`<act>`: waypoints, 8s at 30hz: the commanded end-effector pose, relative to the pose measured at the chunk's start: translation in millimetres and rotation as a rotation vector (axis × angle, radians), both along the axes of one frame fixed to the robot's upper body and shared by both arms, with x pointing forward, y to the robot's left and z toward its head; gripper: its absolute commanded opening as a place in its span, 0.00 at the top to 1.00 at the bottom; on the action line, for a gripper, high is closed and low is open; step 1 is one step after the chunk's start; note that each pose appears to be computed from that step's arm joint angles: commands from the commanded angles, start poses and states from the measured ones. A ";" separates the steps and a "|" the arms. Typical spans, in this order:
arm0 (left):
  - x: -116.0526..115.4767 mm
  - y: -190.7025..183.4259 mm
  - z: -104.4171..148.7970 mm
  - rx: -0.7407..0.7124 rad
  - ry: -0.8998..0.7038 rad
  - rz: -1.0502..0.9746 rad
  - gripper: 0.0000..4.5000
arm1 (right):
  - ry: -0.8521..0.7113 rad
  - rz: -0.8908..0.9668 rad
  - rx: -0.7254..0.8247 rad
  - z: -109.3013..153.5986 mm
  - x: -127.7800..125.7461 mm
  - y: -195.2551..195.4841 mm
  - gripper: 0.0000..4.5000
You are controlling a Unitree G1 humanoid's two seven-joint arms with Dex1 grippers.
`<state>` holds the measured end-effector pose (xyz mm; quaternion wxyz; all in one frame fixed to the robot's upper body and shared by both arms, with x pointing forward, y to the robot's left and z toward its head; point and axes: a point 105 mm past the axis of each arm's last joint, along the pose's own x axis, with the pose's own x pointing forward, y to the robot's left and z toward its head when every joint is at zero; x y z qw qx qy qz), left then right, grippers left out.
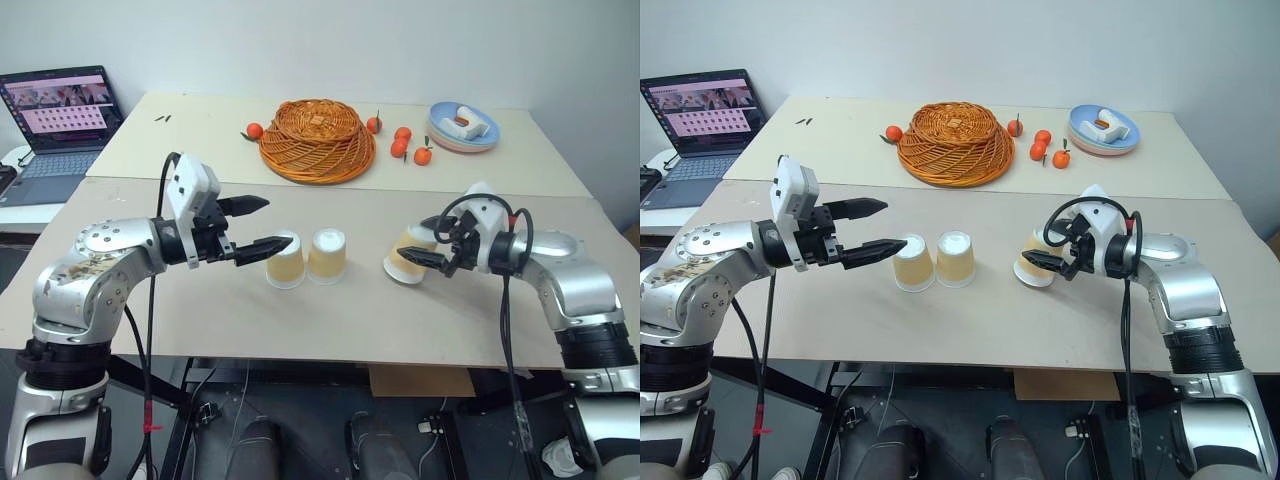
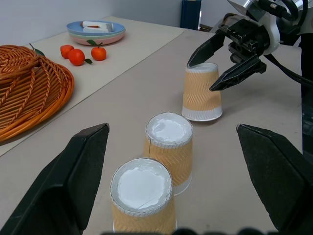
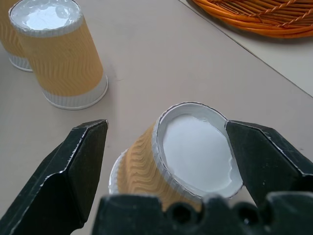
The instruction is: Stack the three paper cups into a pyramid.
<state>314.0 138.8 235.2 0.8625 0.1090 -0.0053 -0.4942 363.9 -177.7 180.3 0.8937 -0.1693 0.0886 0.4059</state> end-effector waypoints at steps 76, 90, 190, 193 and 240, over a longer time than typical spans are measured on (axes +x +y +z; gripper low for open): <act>3.5 4.1 14.9 0.022 -0.090 0.051 0.02 | -0.069 -0.033 0.143 43.7 -24.5 -28.0 0.00; 1.1 3.7 14.7 0.021 -0.083 0.054 0.02 | 0.077 -0.113 0.089 -1.2 -43.8 -63.4 0.00; -20.4 23.5 -37.9 0.028 -0.069 0.204 0.00 | 0.083 0.682 -0.079 81.7 6.7 171.7 0.38; -20.4 23.4 -36.6 0.021 -0.070 0.206 0.00 | 0.091 0.678 -0.081 78.9 7.8 170.7 0.38; 25.5 183.9 -61.6 -0.394 -0.165 1.384 0.00 | -0.257 -0.999 0.173 -24.5 45.4 -118.5 0.00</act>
